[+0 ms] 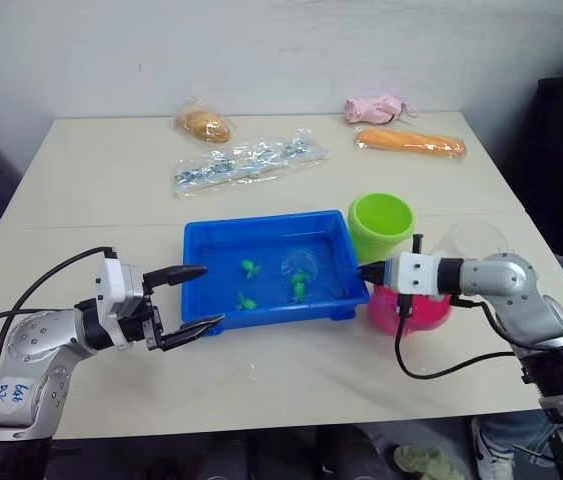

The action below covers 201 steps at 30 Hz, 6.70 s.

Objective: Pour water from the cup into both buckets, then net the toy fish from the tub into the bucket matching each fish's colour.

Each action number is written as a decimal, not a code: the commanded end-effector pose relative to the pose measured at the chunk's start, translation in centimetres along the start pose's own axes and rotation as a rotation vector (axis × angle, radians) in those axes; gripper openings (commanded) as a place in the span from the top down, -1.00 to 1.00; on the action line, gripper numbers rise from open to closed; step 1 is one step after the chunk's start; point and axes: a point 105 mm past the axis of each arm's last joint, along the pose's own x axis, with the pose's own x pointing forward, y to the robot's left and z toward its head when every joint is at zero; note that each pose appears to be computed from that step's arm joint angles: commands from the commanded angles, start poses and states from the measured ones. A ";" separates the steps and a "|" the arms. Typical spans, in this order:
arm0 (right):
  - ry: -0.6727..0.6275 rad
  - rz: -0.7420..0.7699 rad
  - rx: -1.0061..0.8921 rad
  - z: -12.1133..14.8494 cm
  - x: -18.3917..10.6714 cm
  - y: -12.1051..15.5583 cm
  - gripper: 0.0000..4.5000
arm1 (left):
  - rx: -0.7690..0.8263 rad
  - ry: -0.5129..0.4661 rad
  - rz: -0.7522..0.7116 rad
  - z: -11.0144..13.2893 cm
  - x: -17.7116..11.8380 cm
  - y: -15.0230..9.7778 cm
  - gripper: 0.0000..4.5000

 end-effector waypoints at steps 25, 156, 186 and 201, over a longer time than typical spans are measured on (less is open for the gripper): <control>-0.143 -0.028 0.659 2.3 -3.5 -0.4 1.00 | 0.015 -0.046 -0.022 0.6 0.7 1.4 -0.99; -0.197 -0.447 -0.032 5.3 -8.6 -4.7 1.00 | 0.054 -0.128 0.003 2.2 1.8 2.8 -0.99; 0.169 0.028 -0.249 0.8 -0.5 -2.8 1.00 | 0.029 -0.058 0.005 1.5 -0.2 0.7 -0.99; 0.118 0.188 0.086 2.7 -1.7 -1.5 1.00 | 0.011 -0.064 -0.006 1.1 0.0 0.6 -0.99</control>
